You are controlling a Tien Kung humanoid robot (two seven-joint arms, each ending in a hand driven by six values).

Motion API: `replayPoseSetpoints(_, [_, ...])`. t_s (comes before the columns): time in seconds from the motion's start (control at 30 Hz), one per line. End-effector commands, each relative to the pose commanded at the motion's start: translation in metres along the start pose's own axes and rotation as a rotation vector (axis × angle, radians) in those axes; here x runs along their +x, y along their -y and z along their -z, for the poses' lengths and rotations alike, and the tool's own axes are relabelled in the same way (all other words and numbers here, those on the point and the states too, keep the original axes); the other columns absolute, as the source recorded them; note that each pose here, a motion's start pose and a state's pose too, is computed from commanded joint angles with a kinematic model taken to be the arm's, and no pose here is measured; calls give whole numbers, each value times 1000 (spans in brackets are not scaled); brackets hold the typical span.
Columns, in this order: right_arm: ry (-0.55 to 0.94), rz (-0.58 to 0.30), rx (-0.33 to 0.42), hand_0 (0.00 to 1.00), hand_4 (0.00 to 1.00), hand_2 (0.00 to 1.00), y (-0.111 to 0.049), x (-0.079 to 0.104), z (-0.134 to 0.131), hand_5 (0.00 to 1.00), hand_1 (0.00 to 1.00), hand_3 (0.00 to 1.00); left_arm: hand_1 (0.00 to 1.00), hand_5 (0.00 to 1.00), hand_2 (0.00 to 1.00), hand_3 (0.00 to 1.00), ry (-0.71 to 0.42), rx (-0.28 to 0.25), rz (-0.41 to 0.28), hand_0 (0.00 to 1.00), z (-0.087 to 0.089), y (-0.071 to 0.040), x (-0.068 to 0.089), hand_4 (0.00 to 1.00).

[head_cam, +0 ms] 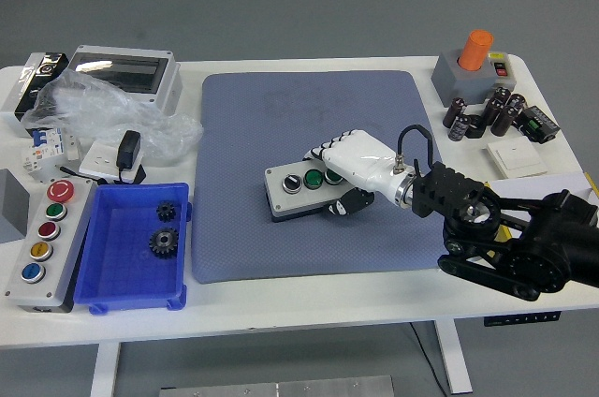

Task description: Pick up the button,place it on the desk,press the button,press the button

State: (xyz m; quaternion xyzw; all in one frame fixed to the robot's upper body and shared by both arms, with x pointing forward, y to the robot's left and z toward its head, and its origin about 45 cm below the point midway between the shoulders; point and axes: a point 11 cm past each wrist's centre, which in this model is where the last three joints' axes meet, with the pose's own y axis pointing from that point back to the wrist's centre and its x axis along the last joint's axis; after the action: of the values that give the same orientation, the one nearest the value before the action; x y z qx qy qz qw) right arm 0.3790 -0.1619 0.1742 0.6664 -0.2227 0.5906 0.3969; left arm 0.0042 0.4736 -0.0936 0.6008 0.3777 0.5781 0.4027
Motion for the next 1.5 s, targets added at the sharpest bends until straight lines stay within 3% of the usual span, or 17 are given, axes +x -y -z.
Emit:
replayPoseSetpoints(0.1, [2,0,-1,677,795,745,0,0,0,148,704,785,681,388,608,619,0,0,0,668,0,0,0,593])
replayPoseSetpoints(0.13, [4,1,-2,689,842,757,0,0,0,182,713,802,680,390,608,618,1,0,0,668,0,0,0,591])
replayPoseSetpoints(0.7, [139,10,-42,697,872,753,0,5,-4,214,716,794,680,394,607,616,4,2,2,667,1,0,-1,589])
replayPoseSetpoints(0.73, [148,12,-46,693,900,751,0,5,-5,268,715,794,680,396,605,616,4,2,2,667,1,0,-1,589])
replayPoseSetpoints(0.9, [184,24,-60,693,900,751,1,4,-7,268,715,794,680,396,605,616,5,3,2,667,2,0,-1,589])
replayPoseSetpoints(0.93, [187,27,-63,694,998,758,1,3,-8,456,718,795,680,398,605,616,5,3,2,667,2,0,-1,590])
replayPoseSetpoints(1.1, [211,36,-75,694,998,758,0,2,-10,456,718,795,680,398,605,616,6,3,2,667,2,0,-1,590])
replayPoseSetpoints(1.13, [217,37,-78,696,998,761,0,1,-10,558,721,801,680,399,605,616,6,3,2,667,2,0,-1,590])
replayPoseSetpoints(1.5, [233,40,-91,698,998,768,1,1,-12,599,727,804,680,398,605,616,8,3,2,666,2,0,-2,588])
